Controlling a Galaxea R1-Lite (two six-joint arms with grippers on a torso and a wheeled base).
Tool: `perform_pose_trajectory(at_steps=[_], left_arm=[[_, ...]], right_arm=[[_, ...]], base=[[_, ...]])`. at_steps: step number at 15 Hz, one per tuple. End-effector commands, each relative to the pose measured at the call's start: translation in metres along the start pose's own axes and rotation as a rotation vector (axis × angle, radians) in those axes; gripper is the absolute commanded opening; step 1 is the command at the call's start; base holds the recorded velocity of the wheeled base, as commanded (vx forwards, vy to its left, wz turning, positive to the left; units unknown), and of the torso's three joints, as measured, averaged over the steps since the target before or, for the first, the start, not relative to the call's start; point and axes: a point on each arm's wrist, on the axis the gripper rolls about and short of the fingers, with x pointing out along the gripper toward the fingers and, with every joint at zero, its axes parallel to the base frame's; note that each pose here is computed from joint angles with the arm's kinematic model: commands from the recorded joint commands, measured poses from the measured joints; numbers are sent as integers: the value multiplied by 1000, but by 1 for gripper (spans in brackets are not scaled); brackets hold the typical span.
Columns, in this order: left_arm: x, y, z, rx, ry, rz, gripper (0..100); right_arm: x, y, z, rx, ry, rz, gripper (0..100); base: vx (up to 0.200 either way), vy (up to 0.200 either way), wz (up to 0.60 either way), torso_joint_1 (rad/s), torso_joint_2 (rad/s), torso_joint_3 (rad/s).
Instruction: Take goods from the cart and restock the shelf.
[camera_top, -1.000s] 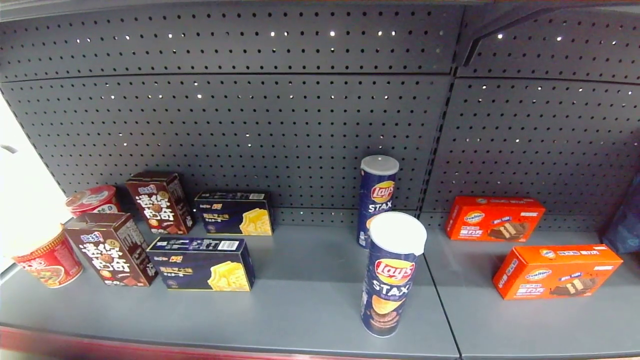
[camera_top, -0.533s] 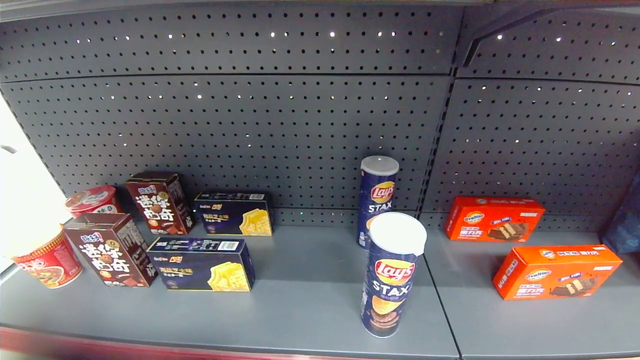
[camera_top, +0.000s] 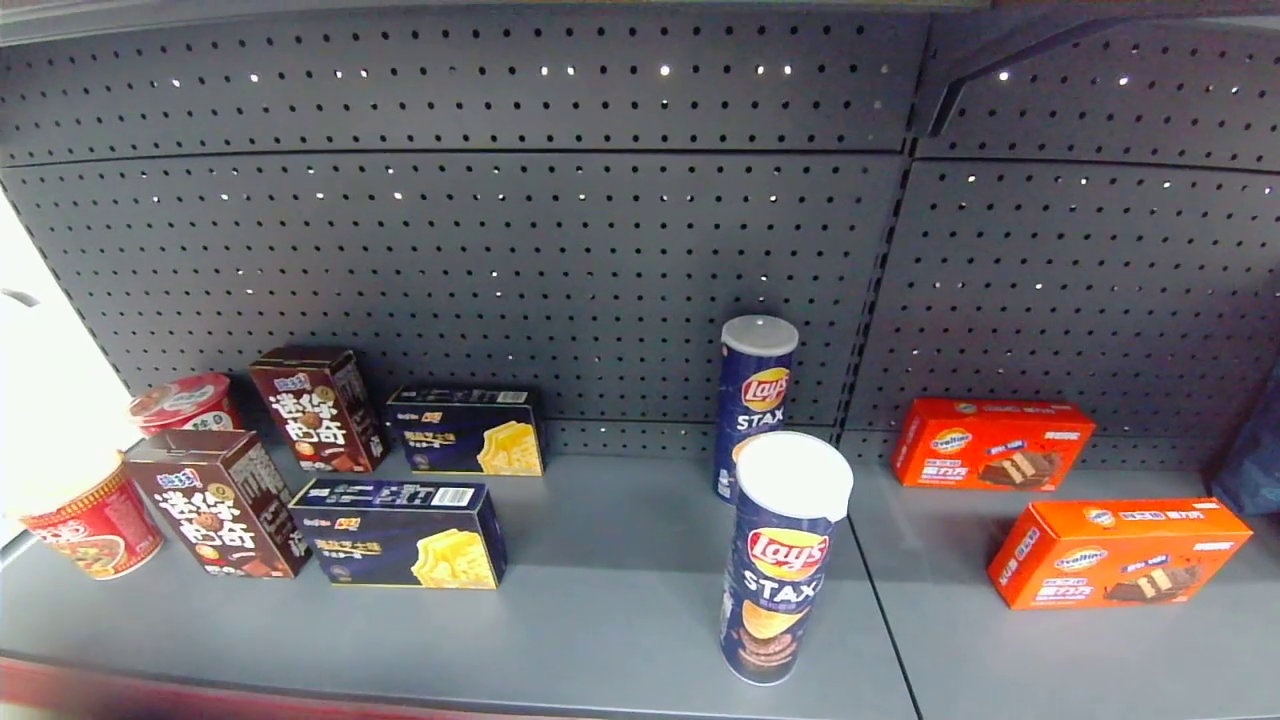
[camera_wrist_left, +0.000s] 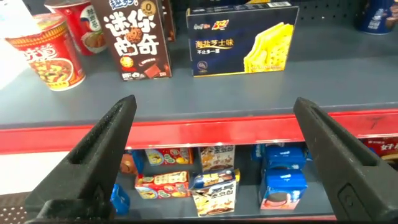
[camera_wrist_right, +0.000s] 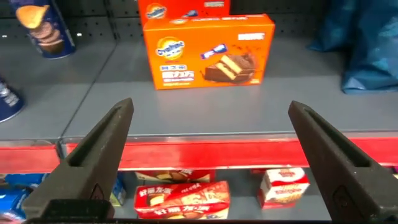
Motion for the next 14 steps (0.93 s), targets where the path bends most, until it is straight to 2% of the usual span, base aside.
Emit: perform_pose_trajectory(at_steps=[1, 3, 5, 11, 14], left_arm=[[0, 0, 0, 2, 5, -1, 100], [0, 0, 0, -3, 5, 1, 100], [0, 0, 0, 6, 4, -1, 100], [0, 0, 0, -11, 5, -1, 100], [0, 0, 0, -9, 3, -19, 100]], right_arm=[[0, 1, 0, -1, 5, 25, 100], [0, 2, 0, -2, 6, 78, 100], [0, 2, 0, -4, 6, 86, 100], [0, 2, 0, -2, 7, 85, 100], [0, 2, 0, -1, 7, 85, 100]], base=[[0, 0, 0, 0, 0, 0], [0, 0, 0, 0, 0, 0], [0, -100, 0, 1, 4, 1], [0, 0, 0, 0, 0, 0], [0, 0, 0, 0, 0, 0]])
